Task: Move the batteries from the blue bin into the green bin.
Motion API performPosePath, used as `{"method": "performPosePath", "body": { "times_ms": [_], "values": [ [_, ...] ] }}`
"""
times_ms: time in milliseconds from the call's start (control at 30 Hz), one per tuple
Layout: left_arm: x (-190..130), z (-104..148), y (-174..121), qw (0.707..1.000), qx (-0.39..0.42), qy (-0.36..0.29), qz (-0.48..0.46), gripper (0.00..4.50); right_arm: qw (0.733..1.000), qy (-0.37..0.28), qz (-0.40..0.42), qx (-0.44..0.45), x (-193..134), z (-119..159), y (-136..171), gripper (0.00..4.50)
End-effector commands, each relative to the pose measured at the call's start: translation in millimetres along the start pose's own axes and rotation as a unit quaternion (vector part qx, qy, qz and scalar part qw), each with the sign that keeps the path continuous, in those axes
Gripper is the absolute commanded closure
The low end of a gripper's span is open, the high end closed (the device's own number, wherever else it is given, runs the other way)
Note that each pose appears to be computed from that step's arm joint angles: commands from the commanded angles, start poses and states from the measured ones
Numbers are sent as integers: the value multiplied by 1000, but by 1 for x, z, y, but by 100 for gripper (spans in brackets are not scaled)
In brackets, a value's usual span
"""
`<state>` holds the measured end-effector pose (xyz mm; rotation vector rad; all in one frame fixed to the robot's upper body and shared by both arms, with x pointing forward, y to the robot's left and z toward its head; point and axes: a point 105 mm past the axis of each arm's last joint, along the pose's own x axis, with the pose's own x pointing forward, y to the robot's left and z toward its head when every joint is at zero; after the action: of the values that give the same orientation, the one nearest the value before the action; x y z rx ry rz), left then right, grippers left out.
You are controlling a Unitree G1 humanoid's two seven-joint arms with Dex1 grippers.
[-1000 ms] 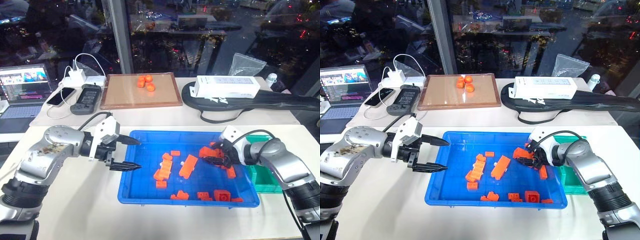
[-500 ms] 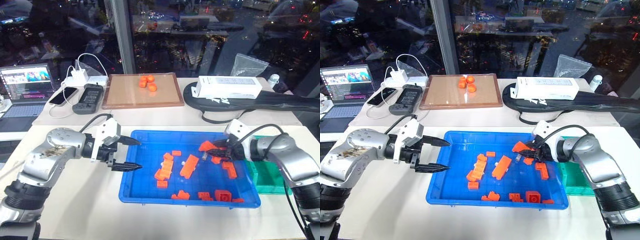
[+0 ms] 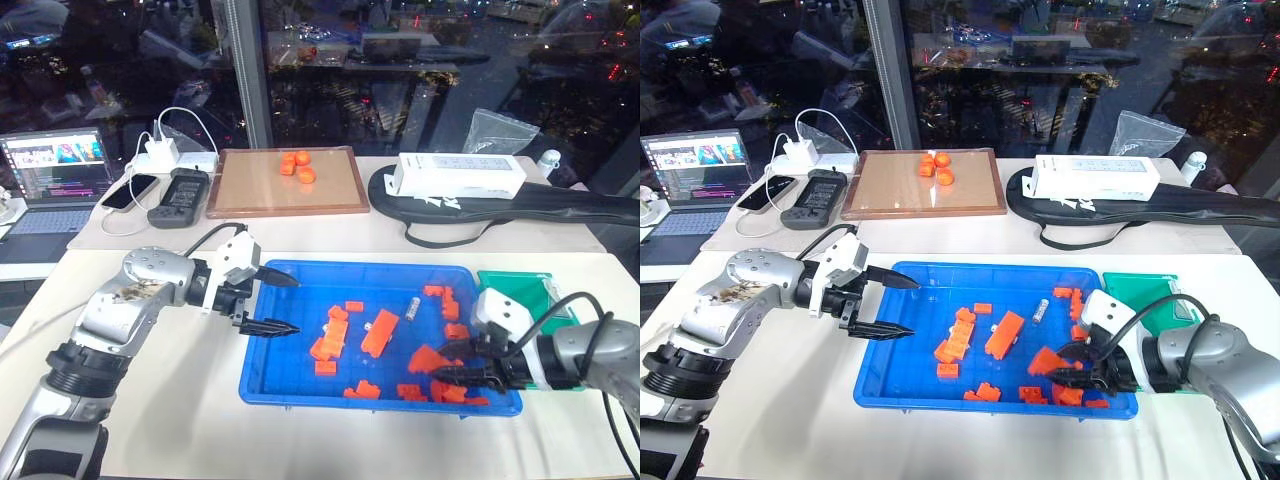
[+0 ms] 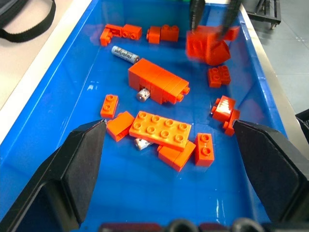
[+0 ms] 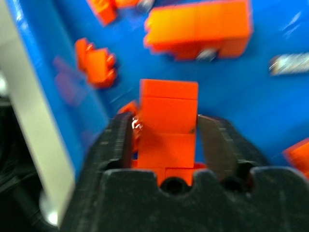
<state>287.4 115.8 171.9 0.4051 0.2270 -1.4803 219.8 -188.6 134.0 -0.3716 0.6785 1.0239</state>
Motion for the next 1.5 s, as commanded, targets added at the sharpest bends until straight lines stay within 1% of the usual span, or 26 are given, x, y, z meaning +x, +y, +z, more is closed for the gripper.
{"method": "performPosePath", "body": {
  "times_ms": [33,100,167,300,433,533,700,800,833,933,967,1000,1033,1067,1133,1233,1333,1367,1433,1500],
  "values": [
    [-2,17,1,999,27,-17,-1,0,996,-44,-69,-44,-19,25,-27,9],
    [-3,18,1,999,27,-18,1,0,991,-69,-105,-52,-18,36,-45,4],
    [-4,18,1,999,26,-18,4,0,987,-83,-124,-59,-15,43,-56,4],
    [-7,17,5,999,23,-17,30,0,980,-76,-164,-76,6,47,-89,4],
    [-11,17,5,999,24,-11,40,0,985,-75,-132,-76,27,46,-94,4],
    [-13,16,5,998,23,-8,50,0,988,-66,-116,-76,41,40,-96,4],
    [-16,16,4,998,23,-5,62,0,991,-62,-98,-61,54,32,-98,4],
    [-17,17,2,998,21,-5,66,0,992,-52,-105,-46,61,21,-106,4],
    [-17,16,1,998,20,-5,66,0,992,-60,-103,-38,63,22,-108,4],
    [-17,17,1,997,18,-4,68,0,992,-77,-95,-35,66,27,-109,76],
    [-17,17,1,997,18,-4,69,0,992,-78,-93,-38,65,28,-108,110],
    [-17,17,2,997,18,-4,70,0,992,-76,-91,-43,64,28,-108,136],
    [-17,17,2,997,18,-4,71,0,992,-72,-92,-51,63,29,-108,180],
    [-17,17,2,997,18,-5,71,0,992,-65,-91,-59,60,28,-107,203],
    [-16,18,2,997,19,-7,69,0,991,-59,-91,-72,53,31,-105,207],
    [-14,19,2,998,19,-10,64,0,990,-68,-96,-83,41,42,-102,207],
    [-8,21,4,998,20,-17,51,0,984,-94,-118,-97,10,63,-98,207],
    [-6,22,4,999,21,-21,44,0,982,-91,-134,-99,-7,65,-97,207],
    [-2,23,5,999,23,-27,33,0,978,-71,-167,-98,-33,59,-98,207],
    [3,26,7,999,25,-37,21,0,974,-44,-210,-75,-61,43,-103,207]
  ]
}}
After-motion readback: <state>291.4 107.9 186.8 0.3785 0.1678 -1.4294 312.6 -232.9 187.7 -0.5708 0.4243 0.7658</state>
